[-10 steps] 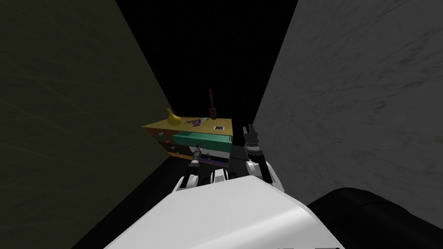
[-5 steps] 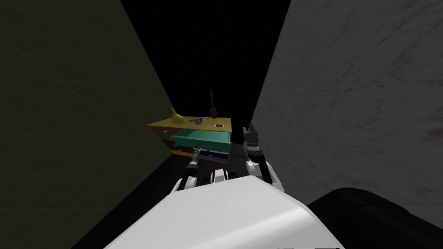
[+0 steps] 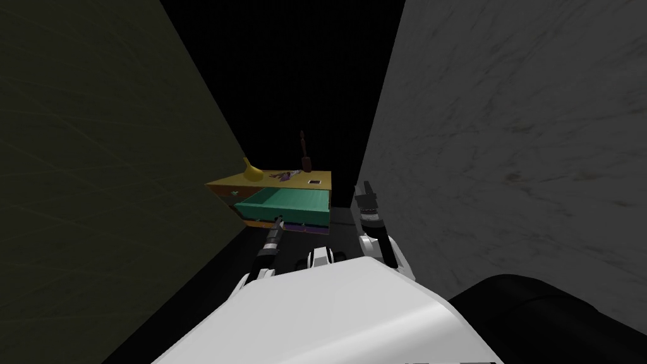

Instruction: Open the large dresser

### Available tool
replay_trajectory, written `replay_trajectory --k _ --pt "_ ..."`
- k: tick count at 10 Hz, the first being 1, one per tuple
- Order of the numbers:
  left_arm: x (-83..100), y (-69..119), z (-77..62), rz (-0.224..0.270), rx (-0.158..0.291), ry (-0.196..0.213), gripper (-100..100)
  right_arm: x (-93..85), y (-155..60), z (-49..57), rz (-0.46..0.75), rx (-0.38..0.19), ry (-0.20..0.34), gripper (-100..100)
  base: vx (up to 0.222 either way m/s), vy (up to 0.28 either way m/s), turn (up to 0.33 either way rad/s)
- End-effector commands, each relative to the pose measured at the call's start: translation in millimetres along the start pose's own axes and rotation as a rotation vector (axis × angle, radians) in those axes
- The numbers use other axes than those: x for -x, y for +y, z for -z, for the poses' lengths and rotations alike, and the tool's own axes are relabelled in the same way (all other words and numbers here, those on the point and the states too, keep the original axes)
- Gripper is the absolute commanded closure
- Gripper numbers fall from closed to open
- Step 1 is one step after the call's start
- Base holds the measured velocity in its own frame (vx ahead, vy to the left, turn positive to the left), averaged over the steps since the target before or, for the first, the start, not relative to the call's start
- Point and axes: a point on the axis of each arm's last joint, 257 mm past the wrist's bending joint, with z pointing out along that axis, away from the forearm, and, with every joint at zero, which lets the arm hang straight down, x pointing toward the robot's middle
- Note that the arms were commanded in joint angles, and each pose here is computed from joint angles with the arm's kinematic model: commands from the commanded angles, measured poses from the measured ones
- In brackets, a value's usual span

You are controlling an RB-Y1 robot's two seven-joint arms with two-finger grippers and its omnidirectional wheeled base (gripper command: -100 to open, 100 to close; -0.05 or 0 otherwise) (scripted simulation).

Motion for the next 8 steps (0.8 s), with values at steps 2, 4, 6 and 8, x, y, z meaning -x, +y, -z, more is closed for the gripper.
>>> replay_trajectory --k 2,4,6,8 --pt "42.7 0.9 17.0 -0.004 0.006 -0.035 100 0.0 0 0.0 0.000 0.000 0.000 0 -0.103 -0.050 -0.108" --pt "36.7 -0.4 17.8 -0.004 0.003 -0.026 100 0.1 0 0.1 0.000 0.000 0.000 0 -0.088 -0.005 0.026" --pt "44.0 -11.4 19.2 -0.006 0.001 -0.027 -100 0.0 0 0.0 0.000 0.000 0.000 0 -0.087 -0.001 0.001" --pt "48.6 -24.4 20.9 -0.006 -0.004 -0.025 -100 0.1 0 0.1 0.000 0.000 0.000 0 0.025 -0.026 0.055"
